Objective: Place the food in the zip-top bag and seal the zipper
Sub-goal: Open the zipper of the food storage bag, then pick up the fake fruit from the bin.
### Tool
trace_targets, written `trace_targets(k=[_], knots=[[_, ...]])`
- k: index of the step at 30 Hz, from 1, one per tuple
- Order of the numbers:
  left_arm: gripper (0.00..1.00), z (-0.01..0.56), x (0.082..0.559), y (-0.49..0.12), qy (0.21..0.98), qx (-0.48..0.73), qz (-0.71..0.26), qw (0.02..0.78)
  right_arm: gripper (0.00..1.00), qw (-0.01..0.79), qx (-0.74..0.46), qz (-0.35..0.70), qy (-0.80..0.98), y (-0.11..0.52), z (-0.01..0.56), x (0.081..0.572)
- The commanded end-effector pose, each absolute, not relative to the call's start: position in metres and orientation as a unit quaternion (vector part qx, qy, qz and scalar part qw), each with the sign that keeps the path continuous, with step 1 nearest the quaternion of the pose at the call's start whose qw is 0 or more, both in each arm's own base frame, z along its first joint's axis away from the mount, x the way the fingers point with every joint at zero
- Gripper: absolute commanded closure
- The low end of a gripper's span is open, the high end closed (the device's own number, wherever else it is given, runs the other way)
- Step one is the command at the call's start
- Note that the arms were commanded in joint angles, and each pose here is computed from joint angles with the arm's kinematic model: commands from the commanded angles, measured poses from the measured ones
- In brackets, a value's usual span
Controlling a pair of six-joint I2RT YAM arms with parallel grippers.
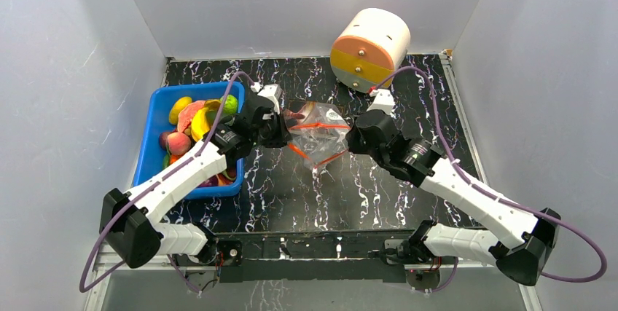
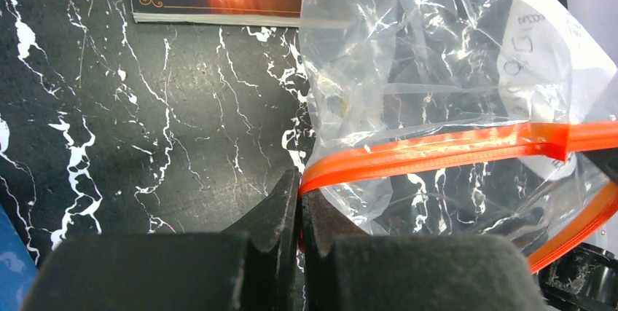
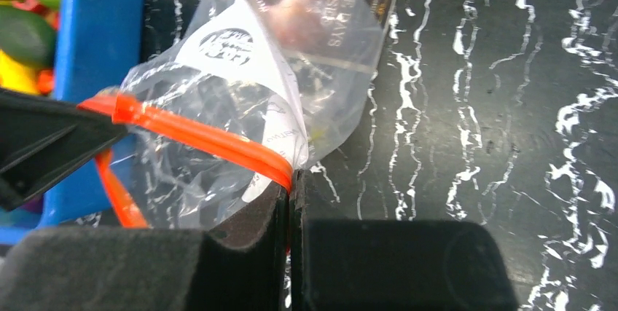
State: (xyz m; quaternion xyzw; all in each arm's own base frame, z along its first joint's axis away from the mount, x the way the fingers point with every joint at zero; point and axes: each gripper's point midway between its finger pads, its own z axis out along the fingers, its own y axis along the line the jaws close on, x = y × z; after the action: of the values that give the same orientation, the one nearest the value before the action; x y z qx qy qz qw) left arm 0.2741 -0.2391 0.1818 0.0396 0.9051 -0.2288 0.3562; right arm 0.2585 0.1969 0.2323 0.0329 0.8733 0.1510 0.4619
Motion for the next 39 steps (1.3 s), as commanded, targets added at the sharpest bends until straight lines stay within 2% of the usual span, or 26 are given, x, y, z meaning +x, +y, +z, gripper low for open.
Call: trace_targets(k=[1,5,13,20,22,27,34,39], knots=[[0.95,0.195,0.275,-0.239,0.906,0.037,-0.234,0.351,1.0,0.467,0.03,0.222,0.855,0.215,0.248,0.255],[0.73,0.216,0.265,-0.261,0.875,0.056,-0.319,0.359,1.0,0.471,0.035,0.228,0.852,0.216,0.252,0.256],[0.29,0.248,0.253,-0.263,0.838,0.077,-0.368,0.396,1.0,0.488,0.033,0.195,0.85,0.2,0.268,0.257],[0.13,0.251,0.255,-0.246,0.852,0.056,-0.329,0.404,1.0,0.496,0.035,0.155,0.853,0.183,0.271,0.258],[0.04,0.248,0.258,-0.236,0.86,0.042,-0.303,0.408,1.0,0.499,0.035,0.152,0.852,0.182,0.273,0.258],[0.02,0.237,0.269,-0.191,0.883,-0.045,-0.196,0.425,1.0,0.496,0.026,0.155,0.854,0.183,0.271,0.256],[0.02,0.233,0.274,-0.148,0.884,-0.09,-0.102,0.447,1.0,0.503,0.028,0.155,0.85,0.176,0.273,0.252],[0.12,0.24,0.279,-0.113,0.897,-0.094,-0.025,0.432,1.0,0.5,0.025,0.165,0.85,0.177,0.272,0.248]])
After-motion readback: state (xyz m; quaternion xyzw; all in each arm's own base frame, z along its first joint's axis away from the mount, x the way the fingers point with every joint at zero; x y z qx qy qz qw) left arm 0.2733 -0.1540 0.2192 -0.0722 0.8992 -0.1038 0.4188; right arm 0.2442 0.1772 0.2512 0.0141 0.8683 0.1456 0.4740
